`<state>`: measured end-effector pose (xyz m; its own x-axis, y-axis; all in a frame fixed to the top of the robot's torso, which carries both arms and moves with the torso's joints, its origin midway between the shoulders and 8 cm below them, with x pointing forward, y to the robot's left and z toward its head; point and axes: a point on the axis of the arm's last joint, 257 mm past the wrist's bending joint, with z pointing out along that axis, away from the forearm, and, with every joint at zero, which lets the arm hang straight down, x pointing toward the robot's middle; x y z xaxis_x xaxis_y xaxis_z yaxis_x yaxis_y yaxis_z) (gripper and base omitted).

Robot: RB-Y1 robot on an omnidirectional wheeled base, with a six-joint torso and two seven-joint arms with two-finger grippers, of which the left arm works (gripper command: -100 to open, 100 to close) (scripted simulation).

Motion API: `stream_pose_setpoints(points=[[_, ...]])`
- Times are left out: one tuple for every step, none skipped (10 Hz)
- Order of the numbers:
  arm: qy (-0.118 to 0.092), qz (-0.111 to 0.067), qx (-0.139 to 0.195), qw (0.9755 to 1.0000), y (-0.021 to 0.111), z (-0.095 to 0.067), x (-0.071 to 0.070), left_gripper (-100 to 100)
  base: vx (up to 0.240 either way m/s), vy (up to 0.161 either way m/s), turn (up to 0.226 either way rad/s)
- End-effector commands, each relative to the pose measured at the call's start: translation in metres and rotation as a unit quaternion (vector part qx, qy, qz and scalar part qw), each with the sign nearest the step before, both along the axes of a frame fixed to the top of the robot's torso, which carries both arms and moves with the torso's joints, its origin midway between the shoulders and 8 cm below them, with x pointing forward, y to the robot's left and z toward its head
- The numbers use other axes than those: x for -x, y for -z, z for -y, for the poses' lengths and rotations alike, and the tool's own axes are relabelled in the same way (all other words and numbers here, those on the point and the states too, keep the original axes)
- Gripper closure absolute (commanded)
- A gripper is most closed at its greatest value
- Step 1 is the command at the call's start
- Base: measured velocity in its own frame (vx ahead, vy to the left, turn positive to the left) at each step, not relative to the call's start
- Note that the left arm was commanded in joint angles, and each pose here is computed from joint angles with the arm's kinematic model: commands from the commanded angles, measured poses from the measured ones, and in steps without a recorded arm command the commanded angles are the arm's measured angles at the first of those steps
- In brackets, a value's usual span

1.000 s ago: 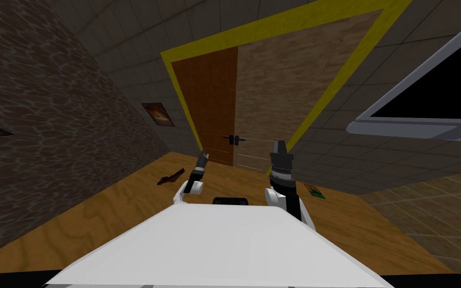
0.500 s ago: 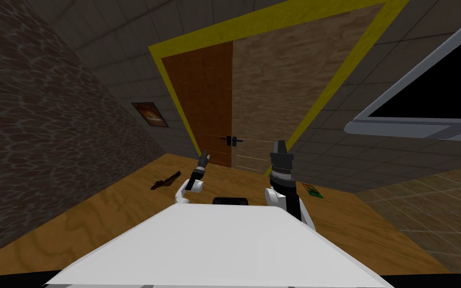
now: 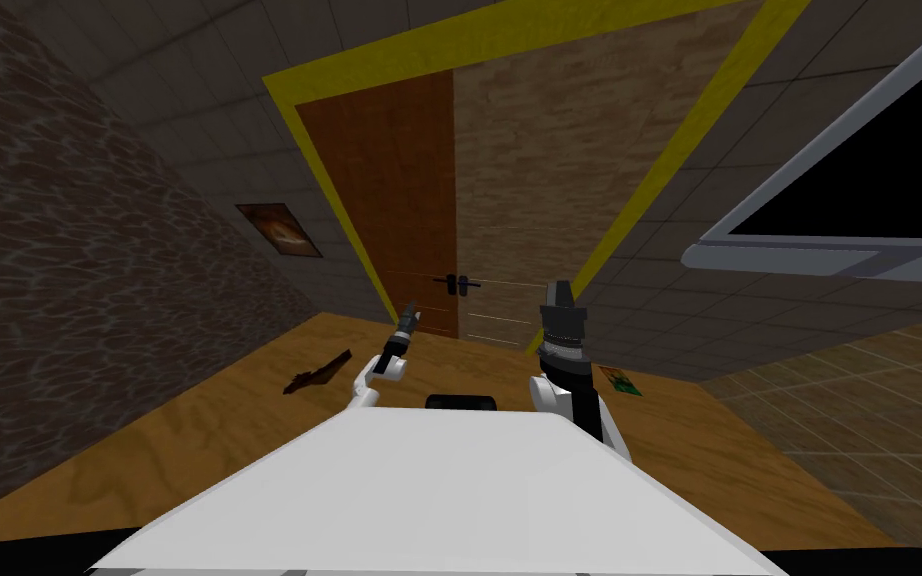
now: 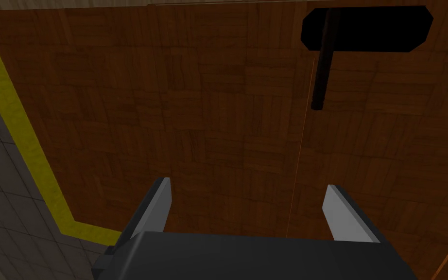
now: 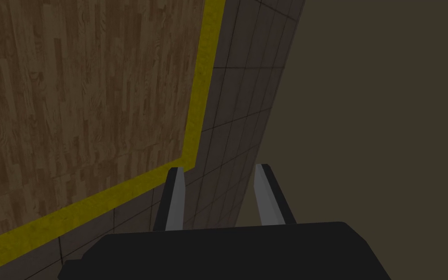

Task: Pull the door open

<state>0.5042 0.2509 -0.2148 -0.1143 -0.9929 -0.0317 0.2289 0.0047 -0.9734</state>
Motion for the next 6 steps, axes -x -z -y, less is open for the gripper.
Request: stream_pose_setpoints(points=[[0.001, -0.013, 0.001, 0.9999, 0.01, -0.004, -0.006, -100, 0.109, -0.048, -0.067], [0.001, -0.02, 0.001, 0.9998, 0.015, -0.007, -0.01, -100, 0.119, -0.037, -0.054], [0.0, -0.028, 0.001, 0.9996, 0.021, -0.01, -0.014, -100, 0.116, -0.044, -0.062], [0.0, -0.035, 0.001, 0.9994, 0.026, -0.013, -0.017, -100, 0.11, -0.043, -0.074], [-0.001, -0.042, 0.001, 0.9991, 0.031, -0.015, -0.02, -100, 0.114, -0.023, -0.062], [-0.001, -0.049, 0.001, 0.9988, 0.035, -0.018, -0.023, -100, 0.109, -0.032, -0.056]])
